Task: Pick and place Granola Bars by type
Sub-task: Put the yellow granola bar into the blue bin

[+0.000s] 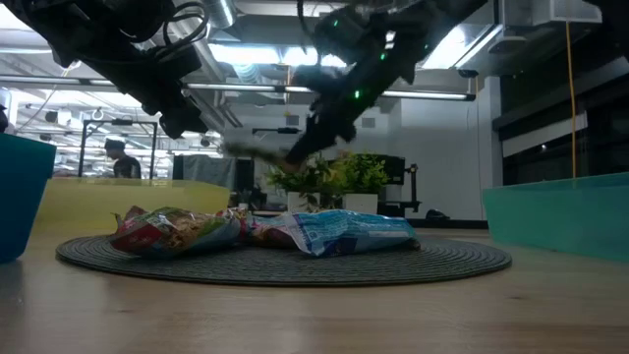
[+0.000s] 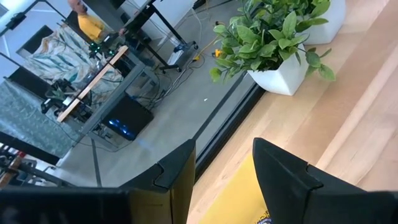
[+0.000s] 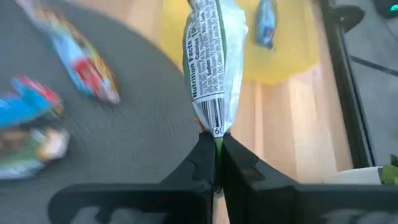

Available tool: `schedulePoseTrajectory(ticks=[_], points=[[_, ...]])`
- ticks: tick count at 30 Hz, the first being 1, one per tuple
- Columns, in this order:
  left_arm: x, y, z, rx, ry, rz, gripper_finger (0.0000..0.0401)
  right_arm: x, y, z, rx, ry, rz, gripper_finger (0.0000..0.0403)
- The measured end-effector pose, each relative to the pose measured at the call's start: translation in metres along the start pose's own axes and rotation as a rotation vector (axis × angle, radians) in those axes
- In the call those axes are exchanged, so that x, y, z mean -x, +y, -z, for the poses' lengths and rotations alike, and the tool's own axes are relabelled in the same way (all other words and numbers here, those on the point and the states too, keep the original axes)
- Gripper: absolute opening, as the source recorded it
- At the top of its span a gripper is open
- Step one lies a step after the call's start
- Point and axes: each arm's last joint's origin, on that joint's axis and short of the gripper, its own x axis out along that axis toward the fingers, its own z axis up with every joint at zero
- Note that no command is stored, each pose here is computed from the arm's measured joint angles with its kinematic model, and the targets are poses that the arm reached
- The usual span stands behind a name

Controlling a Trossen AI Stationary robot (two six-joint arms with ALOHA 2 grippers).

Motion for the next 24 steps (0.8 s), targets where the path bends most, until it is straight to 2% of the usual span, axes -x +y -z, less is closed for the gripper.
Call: schedulePoseTrajectory(ticks=[4, 7, 12, 15, 20, 24], points=[[0.001, -0.001, 0.0, 0.004, -0.004, 0.011, 0.0152, 0.021, -0.002, -0.008, -0.048, -0.029, -0.06, 0.0027], [0.005, -0.004, -0.002, -0.001, -0.026, 0.048, 0.0152, 0.033, -0.002, -0.009, -0.05, -0.013, -0.082, 0.0018], [0.018, -0.006, -0.006, 0.0, -0.084, 0.099, 0.0151, 0.047, -0.003, -0.005, -0.102, 0.028, -0.103, 0.0011], [0.027, -0.007, -0.008, -0.009, -0.129, 0.147, 0.0151, 0.051, 0.001, 0.002, -0.128, 0.028, -0.154, 0.002], [0.043, -0.008, -0.013, 0.0, -0.217, 0.275, 0.0151, 0.064, 0.01, 0.01, -0.163, -0.04, -0.301, 0.0012], [0.053, -0.01, -0.015, -0.011, -0.295, 0.443, 0.0148, 0.073, 0.015, 0.014, -0.17, -0.167, -0.379, 0.001]])
